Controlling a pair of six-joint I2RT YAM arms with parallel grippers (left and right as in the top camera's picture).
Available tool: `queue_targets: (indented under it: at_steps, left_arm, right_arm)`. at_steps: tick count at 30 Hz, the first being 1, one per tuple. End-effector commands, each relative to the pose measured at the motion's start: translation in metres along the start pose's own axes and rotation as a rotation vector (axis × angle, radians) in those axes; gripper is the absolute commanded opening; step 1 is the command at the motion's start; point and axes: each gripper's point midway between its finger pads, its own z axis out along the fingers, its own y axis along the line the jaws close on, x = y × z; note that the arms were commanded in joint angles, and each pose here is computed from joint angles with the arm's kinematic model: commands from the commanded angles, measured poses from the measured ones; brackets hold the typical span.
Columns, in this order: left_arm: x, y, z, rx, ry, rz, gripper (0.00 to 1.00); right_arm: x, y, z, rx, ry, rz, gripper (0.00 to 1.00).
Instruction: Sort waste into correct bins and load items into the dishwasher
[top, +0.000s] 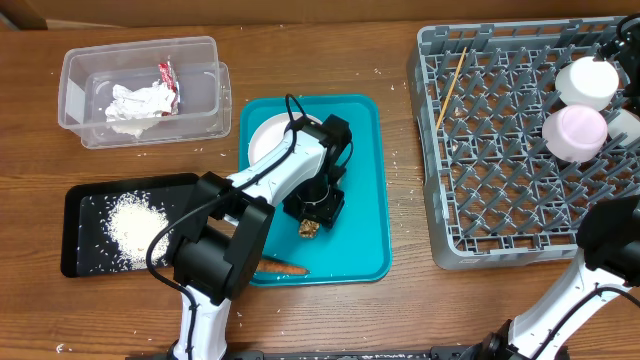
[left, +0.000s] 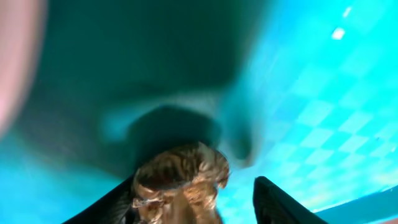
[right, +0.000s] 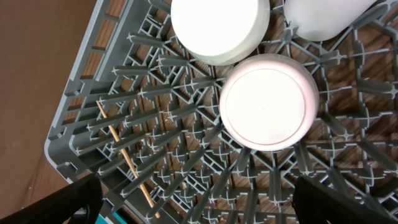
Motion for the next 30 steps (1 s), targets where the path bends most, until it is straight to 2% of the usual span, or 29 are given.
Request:
queue_targets:
  at_steps: [1,5,11,17,21,26,30]
  left_arm:
    - [0.014,-0.004,0.013,0.014,0.069,0.015,0.54]
    - [0.028,-0.001,0.012,0.000,0.127,0.004,0.65]
    - [0.015,-0.001,0.013,-0.003,0.073,0.005,0.65]
    - [0.005,-0.001,0.013,-0.008,0.030,0.013,0.56]
    - [0.005,0.001,0.013,-0.017,0.030,0.013,0.55]
    - [0.005,0.008,0.012,-0.062,0.030,-0.059,0.42]
    - [0.007,0.013,0.011,-0.089,0.035,-0.078,0.38]
  right_arm:
    - [-0.002,0.004,-0.010,-0.021,-0.023,-0.003,1.00]
    - [-0.002,0.004,-0.010,-0.021,-0.023,-0.003,1.00]
    - [-0.002,0.004,-0.010,-0.021,-0.023,-0.003,1.00]
    - [-0.002,0.004,-0.010,-0.021,-0.023,-0.003,1.00]
    - [-0.002,0.004,-0.010,-0.021,-0.023,-0.003,1.00]
    - [-0.002,0.004,-0.010,-0.021,-0.023,-0.003,1.00]
    - [-0.002,0.004,-0.010,-0.021,-0.023,-0.004,1.00]
